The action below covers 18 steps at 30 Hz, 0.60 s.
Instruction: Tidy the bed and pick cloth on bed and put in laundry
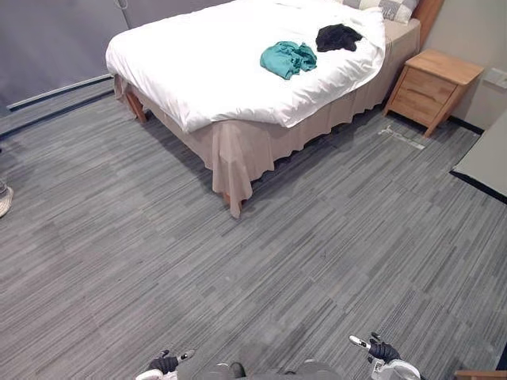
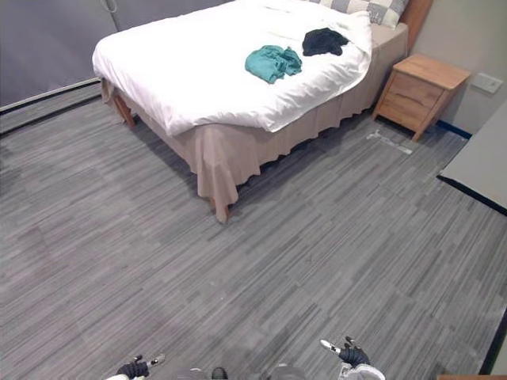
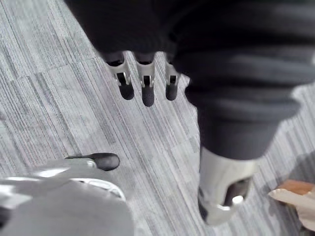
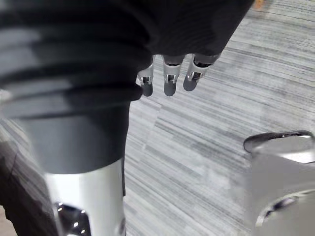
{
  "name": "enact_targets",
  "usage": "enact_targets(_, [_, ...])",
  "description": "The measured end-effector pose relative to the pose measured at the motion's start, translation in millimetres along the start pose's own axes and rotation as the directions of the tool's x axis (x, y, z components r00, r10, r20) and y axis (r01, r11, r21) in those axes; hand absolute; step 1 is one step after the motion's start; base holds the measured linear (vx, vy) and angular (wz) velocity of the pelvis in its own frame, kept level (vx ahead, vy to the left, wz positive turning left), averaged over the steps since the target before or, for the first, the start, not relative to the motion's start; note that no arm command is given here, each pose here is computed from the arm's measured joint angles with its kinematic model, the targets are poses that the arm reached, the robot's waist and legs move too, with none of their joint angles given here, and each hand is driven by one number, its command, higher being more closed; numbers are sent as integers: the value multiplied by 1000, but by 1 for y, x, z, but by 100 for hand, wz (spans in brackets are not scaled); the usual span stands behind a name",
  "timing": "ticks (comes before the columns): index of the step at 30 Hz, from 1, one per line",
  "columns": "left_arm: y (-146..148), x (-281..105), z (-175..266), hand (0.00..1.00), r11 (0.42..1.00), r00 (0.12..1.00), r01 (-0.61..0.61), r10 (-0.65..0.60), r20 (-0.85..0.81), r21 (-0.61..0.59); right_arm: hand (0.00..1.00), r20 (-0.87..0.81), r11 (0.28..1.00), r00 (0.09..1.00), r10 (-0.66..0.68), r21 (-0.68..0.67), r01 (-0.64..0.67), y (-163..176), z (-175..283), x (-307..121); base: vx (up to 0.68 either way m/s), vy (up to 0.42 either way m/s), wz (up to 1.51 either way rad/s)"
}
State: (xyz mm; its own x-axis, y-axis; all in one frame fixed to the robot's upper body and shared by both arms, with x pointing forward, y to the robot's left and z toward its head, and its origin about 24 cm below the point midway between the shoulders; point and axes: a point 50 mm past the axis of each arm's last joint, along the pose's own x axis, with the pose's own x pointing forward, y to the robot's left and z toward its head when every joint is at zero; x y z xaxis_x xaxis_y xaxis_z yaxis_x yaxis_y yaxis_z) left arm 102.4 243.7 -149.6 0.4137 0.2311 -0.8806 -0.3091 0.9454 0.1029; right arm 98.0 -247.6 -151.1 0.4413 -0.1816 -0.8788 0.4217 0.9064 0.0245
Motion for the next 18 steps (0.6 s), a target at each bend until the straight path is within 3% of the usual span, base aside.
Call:
enact_targets(4, [-4,3,16,0,1000,999,12,-13,40,8,0,-17,1000,1000,-14,2,14,-4,-8,-2,358,-276,26])
enact_targets(9, [-12,0,1,0,998,999,40,-38,35,-46,0,-21,999,999,-44,22,44,-20,-8,-6,611,-422,32])
enact_targets(12, [-15,1,1,0,992,999,43,-38,39,-121,0,0,997,999,-36,-72,36,-19,6,-3,692,-373,4])
enact_targets(18, [-7,-8,-18,0,991,997,61,-55,55,-120,0,113,984,994,10,-178,10,-5,32,1,476,-158,-35])
